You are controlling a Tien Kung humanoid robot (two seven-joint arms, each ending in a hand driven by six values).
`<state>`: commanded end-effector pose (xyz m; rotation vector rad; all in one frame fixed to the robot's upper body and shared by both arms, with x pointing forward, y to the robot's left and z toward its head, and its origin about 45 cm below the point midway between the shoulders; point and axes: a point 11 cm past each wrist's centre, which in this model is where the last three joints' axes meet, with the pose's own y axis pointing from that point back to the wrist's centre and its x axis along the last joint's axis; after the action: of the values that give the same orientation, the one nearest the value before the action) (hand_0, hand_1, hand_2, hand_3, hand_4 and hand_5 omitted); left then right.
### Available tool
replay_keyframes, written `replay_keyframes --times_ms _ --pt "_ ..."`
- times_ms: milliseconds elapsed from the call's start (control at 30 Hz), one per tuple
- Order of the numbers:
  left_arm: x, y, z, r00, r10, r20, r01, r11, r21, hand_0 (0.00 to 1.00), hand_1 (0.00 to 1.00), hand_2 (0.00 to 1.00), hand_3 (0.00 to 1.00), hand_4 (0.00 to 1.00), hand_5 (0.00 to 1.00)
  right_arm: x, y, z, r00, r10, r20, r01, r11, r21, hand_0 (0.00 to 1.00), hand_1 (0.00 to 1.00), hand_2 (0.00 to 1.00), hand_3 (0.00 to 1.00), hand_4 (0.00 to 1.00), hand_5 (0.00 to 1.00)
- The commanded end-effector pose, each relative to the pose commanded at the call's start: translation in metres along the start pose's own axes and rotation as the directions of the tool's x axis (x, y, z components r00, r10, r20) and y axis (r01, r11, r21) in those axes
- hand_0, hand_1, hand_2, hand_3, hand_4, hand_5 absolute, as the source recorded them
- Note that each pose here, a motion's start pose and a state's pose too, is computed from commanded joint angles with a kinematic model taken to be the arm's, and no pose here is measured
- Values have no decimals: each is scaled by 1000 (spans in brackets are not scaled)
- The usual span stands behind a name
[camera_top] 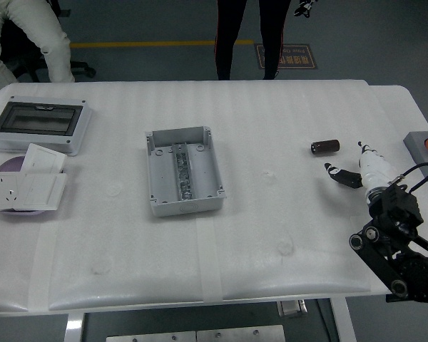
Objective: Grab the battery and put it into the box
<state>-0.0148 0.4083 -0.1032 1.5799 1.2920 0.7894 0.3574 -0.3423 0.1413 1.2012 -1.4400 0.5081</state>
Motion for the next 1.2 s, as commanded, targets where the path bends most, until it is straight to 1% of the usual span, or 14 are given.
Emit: replay_keyframes --times_ms 100,133,300,333,400,500,533,667,900,933,1100,1133,1200 --pt "0 0 1 1000 -3 1 3 1000 -1 568 583 671 444 45 2 0 2 -6 999 19 -27 -19 1000 21 808 998 998 998 779 555" --pt "0 0 1 1000 -4 1 4 1000 -1 568 591 663 442 43 2 0 2 -8 999 26 -38 -24 999 30 856 998 998 998 776 539" --pt "-1 0 1 1000 -7 2 7 1000 -2 568 591 663 442 43 2 1 6 -16 995 44 -94 -38 997 67 856 998 998 998 776 539" --pt "-1 0 1 1000 -7 2 7 1000 -2 571 613 642 439 47 2 1 6 -17 993 44 -105 -36 997 72 929 998 998 998 777 538" --pt "-1 0 1 1000 -8 2 8 1000 -4 571 613 642 439 47 2 1 7 -18 991 37 -126 -27 997 77 929 998 998 998 777 538" --pt "-2 0 2 1000 -8 2 9 1000 -5 571 613 642 439 47 2 -1 8 -19 988 17 -157 -5 997 79 929 998 998 998 777 538" --pt "-2 0 2 1000 -9 2 9 1000 -6 572 666 637 435 73 2 -2 8 -19 986 9 -166 4 997 79 962 998 998 998 776 518" --pt "-2 0 2 1000 -9 1 9 1000 -8 572 666 637 435 73 2 -3 7 -17 982 -14 -187 27 997 71 962 998 998 998 776 518" --pt "-2 0 2 1000 -9 2 10 1000 -12 572 677 633 433 71 2 2 5 -7 982 -7 -191 16 999 47 959 998 998 998 774 508" --pt "-2 0 2 1000 -10 2 10 1000 -12 570 677 628 434 58 2 3 4 -5 982 -6 -190 14 999 43 777 998 998 998 769 496" --pt "-2 0 1 1000 -10 2 10 1000 -10 570 677 628 434 58 2 5 3 0 983 -6 -184 12 1000 29 777 998 998 998 769 496" --pt "-2 0 1 1000 -10 2 10 1000 -11 572 675 615 431 48 2 6 3 0 983 -7 -182 12 1000 27 723 998 998 998 748 456" --pt "-2 0 2 1000 -10 2 10 1000 -12 572 675 615 431 48 2 7 3 1 984 -6 -176 11 1000 27 723 998 998 998 748 456"
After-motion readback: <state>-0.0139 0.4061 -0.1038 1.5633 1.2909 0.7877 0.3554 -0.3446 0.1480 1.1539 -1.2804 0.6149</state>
